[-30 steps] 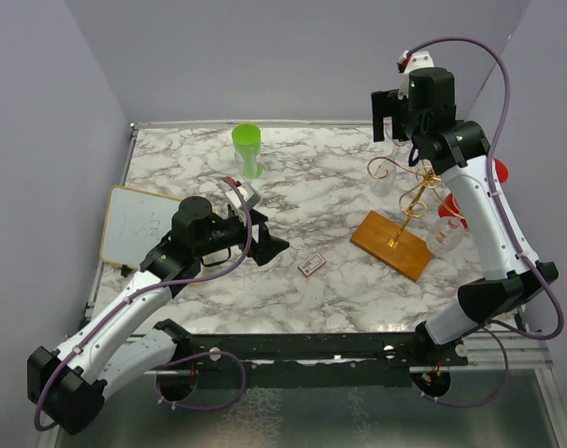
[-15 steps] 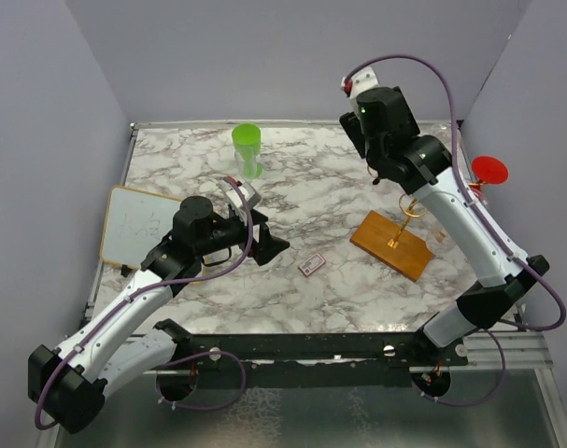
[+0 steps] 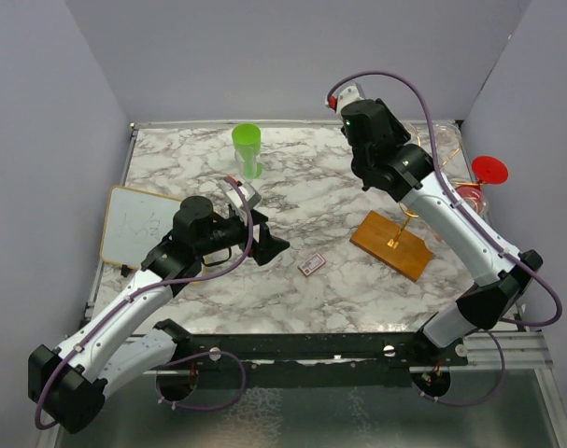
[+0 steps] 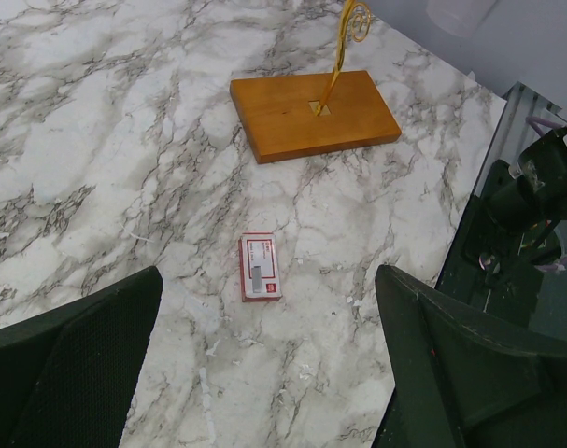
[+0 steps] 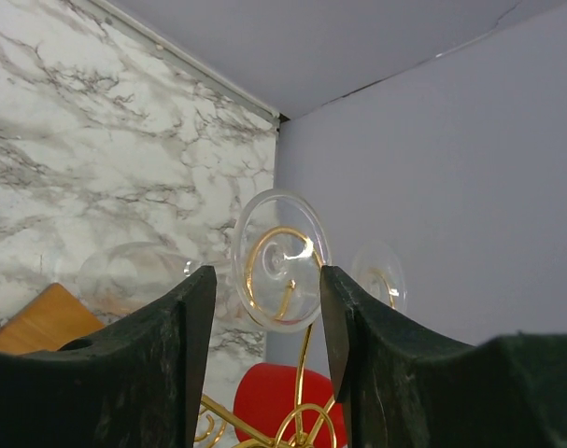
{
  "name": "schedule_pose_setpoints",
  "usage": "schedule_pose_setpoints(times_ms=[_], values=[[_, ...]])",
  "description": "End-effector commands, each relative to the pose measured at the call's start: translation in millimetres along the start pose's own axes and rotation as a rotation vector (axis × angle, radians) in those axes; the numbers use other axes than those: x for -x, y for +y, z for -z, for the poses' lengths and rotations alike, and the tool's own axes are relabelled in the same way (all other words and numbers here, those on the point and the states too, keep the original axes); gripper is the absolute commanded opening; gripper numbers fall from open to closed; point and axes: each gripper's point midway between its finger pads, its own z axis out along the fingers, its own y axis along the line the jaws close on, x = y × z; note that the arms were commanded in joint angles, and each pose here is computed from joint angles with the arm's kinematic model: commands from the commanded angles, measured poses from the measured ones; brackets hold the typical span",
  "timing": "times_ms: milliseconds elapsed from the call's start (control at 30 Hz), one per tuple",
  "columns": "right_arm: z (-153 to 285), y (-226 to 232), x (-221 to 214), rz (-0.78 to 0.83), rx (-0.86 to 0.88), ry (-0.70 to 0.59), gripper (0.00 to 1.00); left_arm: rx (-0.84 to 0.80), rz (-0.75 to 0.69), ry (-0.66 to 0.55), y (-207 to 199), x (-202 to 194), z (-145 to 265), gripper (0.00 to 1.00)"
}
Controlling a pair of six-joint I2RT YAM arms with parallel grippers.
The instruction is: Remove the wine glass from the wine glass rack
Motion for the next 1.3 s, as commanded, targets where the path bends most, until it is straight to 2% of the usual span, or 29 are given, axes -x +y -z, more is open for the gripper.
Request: schedule_pose_setpoints(times_ms=[0,567,1267], values=[[-1.8,-6.9,6.3,-0.005,-0.055,-0.010,0.47,-0.002,-0.029,-0.025,-0.2,6.1,-0.7,1.00],[-12.3,9.8,5.0,0.000,-0.040,0.001,0.40,-0.001,-0.036,-0.024,-1.0,6.1,1.1,1.00],[-24.8,2.5,-3.0,0.009,-0.100,0.015,0.31,-0.001,-0.037,-0.025,-1.6,6.5,2.3,1.00]])
